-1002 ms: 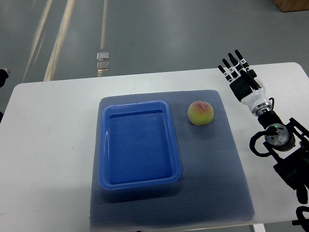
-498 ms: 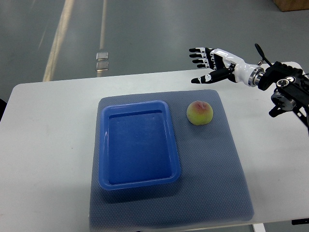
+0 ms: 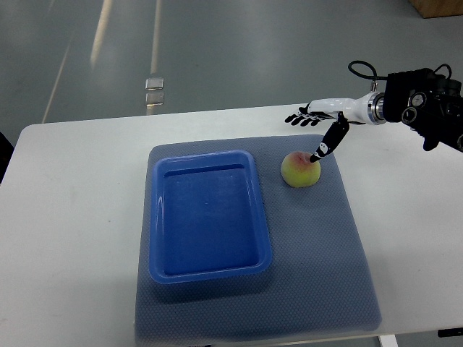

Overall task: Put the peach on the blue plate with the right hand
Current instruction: 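Close the right hand fingers around the peach and lift it, then carry the peach with the right hand and lower it into the tray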

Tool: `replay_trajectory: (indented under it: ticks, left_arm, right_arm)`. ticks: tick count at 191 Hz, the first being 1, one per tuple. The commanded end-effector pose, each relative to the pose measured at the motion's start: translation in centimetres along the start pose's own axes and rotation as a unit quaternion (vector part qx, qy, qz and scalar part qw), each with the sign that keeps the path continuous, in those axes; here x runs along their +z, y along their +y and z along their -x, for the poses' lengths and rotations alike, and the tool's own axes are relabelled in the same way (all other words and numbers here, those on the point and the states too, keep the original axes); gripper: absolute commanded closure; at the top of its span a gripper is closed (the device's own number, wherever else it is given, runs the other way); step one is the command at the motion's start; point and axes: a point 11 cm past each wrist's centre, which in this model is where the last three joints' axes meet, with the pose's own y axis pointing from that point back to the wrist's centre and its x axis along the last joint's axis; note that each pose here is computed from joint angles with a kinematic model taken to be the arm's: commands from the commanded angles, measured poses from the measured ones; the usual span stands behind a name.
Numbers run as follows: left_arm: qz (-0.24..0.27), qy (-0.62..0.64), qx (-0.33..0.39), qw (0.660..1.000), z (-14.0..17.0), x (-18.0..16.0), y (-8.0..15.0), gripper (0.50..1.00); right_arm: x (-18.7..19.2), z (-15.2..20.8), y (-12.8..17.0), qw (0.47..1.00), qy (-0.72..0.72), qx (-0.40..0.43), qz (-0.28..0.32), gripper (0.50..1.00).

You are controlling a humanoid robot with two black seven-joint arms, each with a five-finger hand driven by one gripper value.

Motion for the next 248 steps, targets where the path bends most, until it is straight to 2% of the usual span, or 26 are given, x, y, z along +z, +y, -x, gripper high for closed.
replay_trajectory:
  ticks: [1,33,53,59,60,62,67,68,70,71,75,85,95,96,119,120,135,138,152,153,169,199,209,210,212,248]
  left_arm:
    - [0.0,-0.001,0.0,1.0,0.0,0.0,0.0,0.5]
    - [0.0,-0.001,0.0,1.0,0.0,0.0,0.0,0.5]
    - [-0.001,-0.001,-0.001,1.0,0.1,-0.1,0.0,0.5]
    - [0.0,-0.001,-0.001,1.0,0.1,0.0,0.0,0.5]
    - [0.0,-0.001,-0.001,1.0,0.1,0.0,0.0,0.5]
    - [0.0,-0.001,-0.001,1.0,0.1,0.0,0.0,0.5]
    - [-0.001,-0.001,-0.001,1.0,0.1,-0.1,0.0,0.5]
    - [-0.001,-0.001,-0.001,1.0,0.1,-0.1,0.0,0.5]
    - [-0.001,-0.001,-0.001,1.0,0.1,-0.1,0.0,0.5]
    - [0.0,-0.001,-0.001,1.0,0.1,0.0,0.0,0.5]
    - [-0.001,-0.001,-0.001,1.0,0.1,-0.1,0.0,0.5]
    - [-0.001,-0.001,-0.001,1.0,0.1,-0.1,0.0,0.5]
    - [-0.001,-0.001,-0.001,1.0,0.1,-0.1,0.0,0.5]
    - [0.0,-0.001,-0.001,1.0,0.1,0.0,0.0,0.5]
    - [0.0,-0.001,0.0,1.0,0.0,0.0,0.0,0.5]
    - [0.0,-0.001,0.0,1.0,0.0,0.0,0.0,0.5]
    - [0.0,0.0,0.0,1.0,0.0,-0.1,0.0,0.5]
    - [-0.001,-0.001,0.0,1.0,0.0,-0.1,0.0,0.5]
    - [0.0,0.0,0.0,1.0,0.0,0.0,0.0,0.5]
    - [0.0,0.0,0.0,1.0,0.0,0.0,0.0,0.5]
    - [0.0,0.0,0.0,1.0,0.0,-0.1,0.0,0.5]
    - [0.0,0.0,0.0,1.0,0.0,-0.1,0.0,0.5]
    - [0.0,0.0,0.0,1.0,0.0,-0.1,0.0,0.5]
    - [0.0,0.0,0.0,1.0,0.0,-0.1,0.0,0.5]
    - [0.0,0.0,0.0,1.0,0.0,-0.1,0.0,0.5]
    - [0.0,0.001,0.0,1.0,0.0,0.0,0.0,0.5]
  right_arm:
    - [0.3,1.5,-0.5,1.0,-0.002,-0.012,-0.002,0.57]
    - [1.3,3.9,-1.7,1.0,0.017,-0.01,0.009,0.574]
    - [1.7,4.9,-2.4,1.0,0.024,-0.002,0.014,0.603]
    - [1.8,5.2,-2.5,1.0,0.024,-0.001,0.014,0.648]
    - [1.9,5.3,-2.5,1.0,0.024,0.0,0.015,0.67]
    - [1.9,5.3,-2.5,1.0,0.024,0.0,0.015,0.671]
    - [2.0,5.5,-2.6,1.0,0.025,0.0,0.016,0.756]
    - [2.0,5.5,-2.6,1.0,0.025,0.0,0.016,0.756]
    - [2.0,5.5,-2.6,1.0,0.026,0.001,0.016,0.791]
    - [2.0,5.5,-2.6,1.0,0.027,0.001,0.017,0.826]
    - [2.1,5.6,-2.6,0.999,0.027,0.0,0.018,0.871]
    - [2.1,5.5,-2.6,0.999,0.029,0.0,0.018,0.938]
    - [2.1,5.5,-2.6,0.999,0.029,0.0,0.018,0.938]
    - [2.1,5.1,-2.4,0.999,0.03,0.003,0.019,1.0]
    - [1.8,4.3,-1.9,0.999,0.033,0.006,0.018,1.0]
    - [0.6,2.6,-1.5,0.999,0.041,0.016,0.007,1.0]
    - [-0.4,1.8,-1.1,0.999,0.048,0.018,-0.003,1.0]
    - [-2.4,0.4,-0.1,0.998,0.058,0.019,-0.024,1.0]
    - [-3.3,-0.1,0.2,0.998,0.058,0.021,-0.034,1.0]
    - [-5.1,-1.1,0.6,0.997,0.053,0.024,-0.054,1.0]
    - [-7.0,-1.4,0.5,0.996,0.05,0.021,-0.074,1.0]
    - [-11.1,2.5,-2.9,0.991,0.076,-0.023,-0.104,1.0]
    - [-11.1,2.5,-2.9,0.991,0.076,-0.023,-0.104,1.0]
    - [-12.2,4.1,-4.2,0.989,0.087,-0.037,-0.11,1.0]
    - [-12.4,4.5,-4.4,0.989,0.09,-0.039,-0.111,1.0]
    - [-13.7,8.5,-7.5,0.986,0.107,-0.056,-0.112,1.0]
